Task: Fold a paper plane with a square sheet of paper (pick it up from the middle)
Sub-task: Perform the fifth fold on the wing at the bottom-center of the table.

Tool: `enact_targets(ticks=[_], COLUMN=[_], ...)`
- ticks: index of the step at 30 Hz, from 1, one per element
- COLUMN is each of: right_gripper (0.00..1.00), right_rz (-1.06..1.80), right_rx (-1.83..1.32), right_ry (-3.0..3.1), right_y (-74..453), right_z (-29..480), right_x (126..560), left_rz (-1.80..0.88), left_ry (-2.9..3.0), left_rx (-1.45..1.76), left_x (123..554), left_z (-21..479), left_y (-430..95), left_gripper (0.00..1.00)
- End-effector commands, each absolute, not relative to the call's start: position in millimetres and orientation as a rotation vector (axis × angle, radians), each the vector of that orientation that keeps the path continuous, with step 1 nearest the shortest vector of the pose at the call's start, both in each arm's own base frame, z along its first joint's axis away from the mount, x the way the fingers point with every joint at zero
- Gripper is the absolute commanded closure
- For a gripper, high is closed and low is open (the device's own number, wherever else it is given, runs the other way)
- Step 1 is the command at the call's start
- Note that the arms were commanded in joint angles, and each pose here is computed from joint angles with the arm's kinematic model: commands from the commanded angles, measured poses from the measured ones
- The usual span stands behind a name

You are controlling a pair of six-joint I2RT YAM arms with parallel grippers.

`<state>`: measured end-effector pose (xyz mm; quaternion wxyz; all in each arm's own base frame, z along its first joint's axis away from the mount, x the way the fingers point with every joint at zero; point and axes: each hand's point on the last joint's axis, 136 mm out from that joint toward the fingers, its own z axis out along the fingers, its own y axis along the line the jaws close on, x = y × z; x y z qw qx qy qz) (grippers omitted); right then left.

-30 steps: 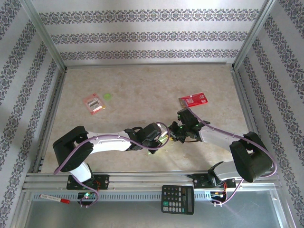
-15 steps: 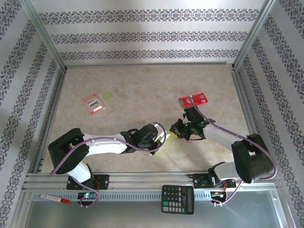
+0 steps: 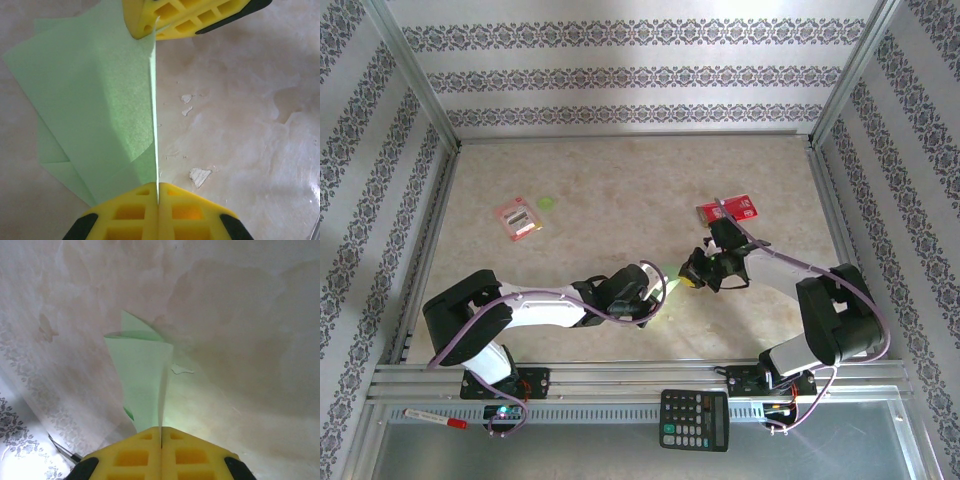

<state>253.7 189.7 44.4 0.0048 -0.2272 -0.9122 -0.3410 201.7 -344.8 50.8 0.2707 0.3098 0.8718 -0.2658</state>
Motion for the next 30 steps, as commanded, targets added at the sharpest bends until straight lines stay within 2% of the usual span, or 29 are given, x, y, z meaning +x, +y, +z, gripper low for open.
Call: enact_targets(ticks=[1,6,10,19,30], right_gripper=[0.87,0.7,0.64,0.62,0.62], right_rz=[-1.052,-1.078,-1.112,-1.044,-1.041], right_rx=[-0.702,-0.668,-0.653,-0.607,-0.506], right_ry=[-2.918,-2.944,-2.934,-3.068,-3.072], right_y=[181,180,181,157,175], right_z=[49,61,69,90,80], right_x=[269,271,268,271,257], left_rz=[-0.741,-0.747,-0.745,-0.911,-1.098], left_ry=[2.402,2.402,2.402,2.366,2.338], left_rx=[0.825,0.793,0.783,0.568,0.269], left_x=[190,192,193,202,211], left_z=[38,37,38,57,55], left_y=[-341,-342,-342,-346,-336], left_gripper=[1.0,1.0,1.0,1.0,1.0])
